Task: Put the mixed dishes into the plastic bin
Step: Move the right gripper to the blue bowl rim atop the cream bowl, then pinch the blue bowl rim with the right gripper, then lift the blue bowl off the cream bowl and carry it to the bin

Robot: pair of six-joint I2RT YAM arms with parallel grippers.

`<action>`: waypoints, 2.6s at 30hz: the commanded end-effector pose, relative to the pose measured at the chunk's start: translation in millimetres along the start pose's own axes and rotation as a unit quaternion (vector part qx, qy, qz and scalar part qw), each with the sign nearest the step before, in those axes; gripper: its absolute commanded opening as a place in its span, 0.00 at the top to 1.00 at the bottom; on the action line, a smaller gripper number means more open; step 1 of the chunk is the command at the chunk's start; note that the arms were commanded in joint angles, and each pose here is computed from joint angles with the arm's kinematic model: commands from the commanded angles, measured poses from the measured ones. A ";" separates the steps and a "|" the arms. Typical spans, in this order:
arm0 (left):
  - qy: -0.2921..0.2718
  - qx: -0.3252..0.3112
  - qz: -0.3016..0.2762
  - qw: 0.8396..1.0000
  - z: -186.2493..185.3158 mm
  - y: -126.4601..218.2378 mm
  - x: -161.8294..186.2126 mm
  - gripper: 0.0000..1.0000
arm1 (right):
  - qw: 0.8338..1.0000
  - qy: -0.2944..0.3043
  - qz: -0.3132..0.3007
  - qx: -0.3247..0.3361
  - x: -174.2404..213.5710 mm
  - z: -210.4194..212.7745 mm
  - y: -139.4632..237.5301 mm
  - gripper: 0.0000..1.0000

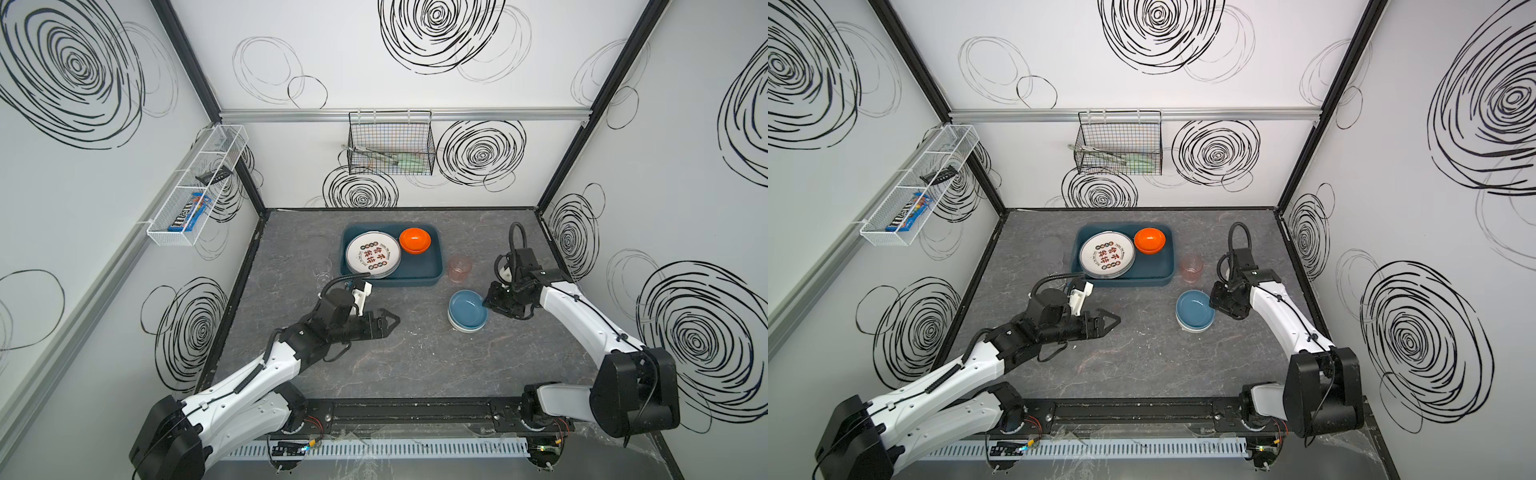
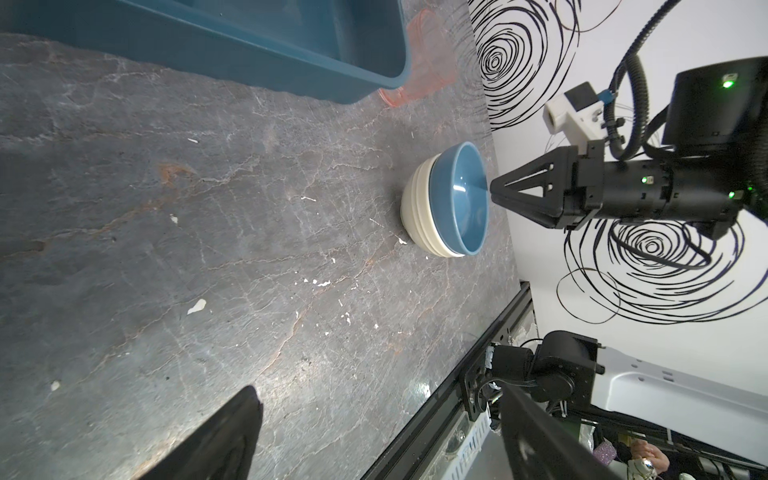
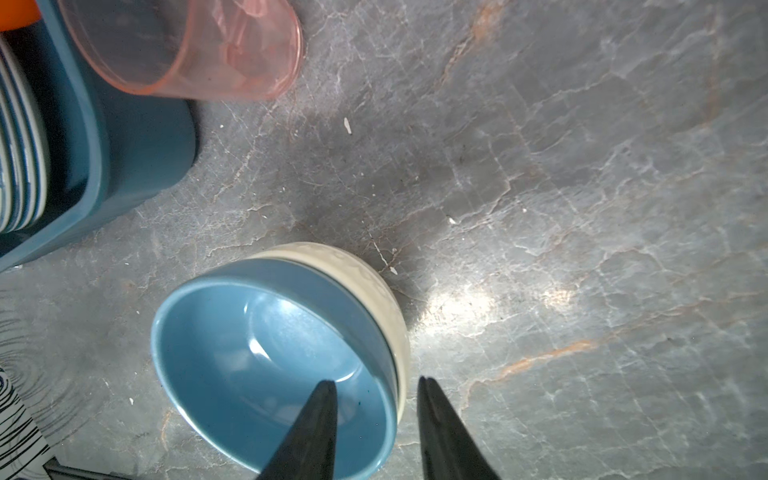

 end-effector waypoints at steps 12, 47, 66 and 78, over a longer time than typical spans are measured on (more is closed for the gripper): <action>-0.004 0.009 -0.023 1.000 -5.6 0.5 -7.4 0.07 | 1.000 0.008 0.014 0.017 8.1 -1.0 -13.0 0.74; 0.001 0.004 -0.028 1.000 1.5 4.2 -4.0 0.08 | 0.997 0.057 -0.022 0.038 6.3 15.6 8.6 1.00; 0.021 -0.019 -0.064 0.998 15.9 20.7 -9.4 0.07 | 0.996 0.084 -0.036 -0.002 -5.5 53.7 36.5 1.00; 0.047 -0.060 -0.107 0.991 36.6 53.1 -17.7 0.06 | 0.992 0.105 -0.045 -0.046 -29.9 109.1 33.5 1.00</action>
Point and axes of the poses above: each gripper's point midway between its finger pads, its own y axis back along the fingers, its own z axis along the line the jaws close on, x = y × z, the point moved 7 cm from there along y, back along the fingers, and after that the axes turned 10 degrees about -y, right-handed, at the moved point
